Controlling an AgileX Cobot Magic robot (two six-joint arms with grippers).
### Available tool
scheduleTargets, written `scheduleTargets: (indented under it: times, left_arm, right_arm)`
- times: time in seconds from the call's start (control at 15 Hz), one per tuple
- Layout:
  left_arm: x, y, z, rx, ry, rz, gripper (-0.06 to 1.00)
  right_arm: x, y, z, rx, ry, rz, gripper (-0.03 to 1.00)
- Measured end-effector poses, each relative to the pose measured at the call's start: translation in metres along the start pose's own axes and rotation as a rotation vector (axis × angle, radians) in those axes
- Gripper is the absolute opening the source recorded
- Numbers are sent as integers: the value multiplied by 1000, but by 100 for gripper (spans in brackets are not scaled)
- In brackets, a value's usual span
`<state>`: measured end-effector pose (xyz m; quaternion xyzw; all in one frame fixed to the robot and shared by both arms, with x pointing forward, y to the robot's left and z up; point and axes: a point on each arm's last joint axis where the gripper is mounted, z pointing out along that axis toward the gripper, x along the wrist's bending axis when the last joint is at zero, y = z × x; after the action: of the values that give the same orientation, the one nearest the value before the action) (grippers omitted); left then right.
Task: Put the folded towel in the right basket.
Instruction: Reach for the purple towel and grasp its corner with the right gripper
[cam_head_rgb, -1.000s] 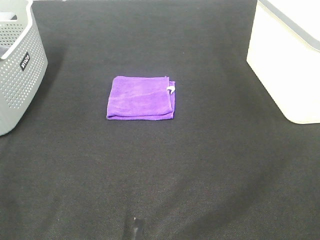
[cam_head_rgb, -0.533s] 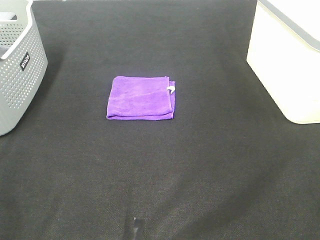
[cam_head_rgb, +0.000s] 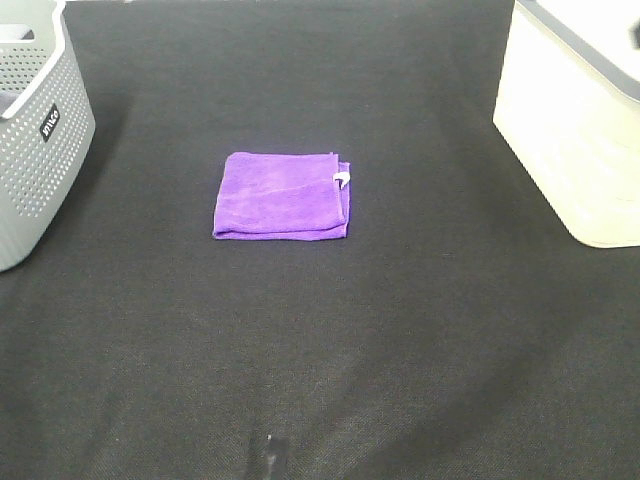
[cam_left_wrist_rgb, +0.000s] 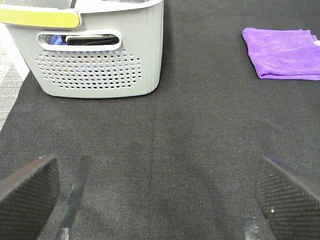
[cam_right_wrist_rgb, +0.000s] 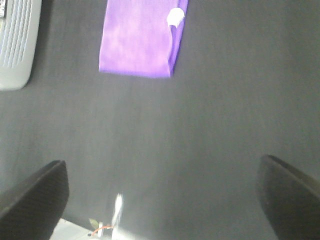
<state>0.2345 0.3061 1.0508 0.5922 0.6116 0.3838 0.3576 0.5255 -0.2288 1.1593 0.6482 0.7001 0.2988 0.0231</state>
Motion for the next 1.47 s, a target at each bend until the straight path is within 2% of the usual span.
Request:
scheduleTargets:
  times: [0.13,0.33,0.4,0.47,0.53,0.6,0.67,0.8,0.93,1.2,1.47]
  left_arm:
    - [0,0,0,0,0,0,99]
    - [0,0,0,0,0,0,99]
    - [0,0,0,0,0,0,99]
    - [0,0,0,0,0,0,99]
    - [0,0,0,0,0,0,99]
    - [0,0,0,0,0,0,99]
    - [0,0,0,0,0,0,99]
    - [0,0,0,0,0,0,99]
    - [0,0,0,0,0,0,99]
    - [0,0,0,0,0,0,99]
    - [0,0,0,0,0,0,99]
  right_arm:
    - [22,47,74,62,43,-39,96]
    - [39,74,173,203,148,-24,96]
    - [39,74,173,203,148,-24,96]
    - [33,81,225,252,172,-8,96]
    - [33,81,225,252,172,-8,96]
    - [22,81,266,284,164,-1,96]
    - [22,81,266,284,164,-1,96]
    - [11,82,293,297,167,18,96]
    - [-11,79,321,317,147,66,96]
    - [-46,76,349,306,122,124,96]
    - [-48,73,365,290,167,156,94]
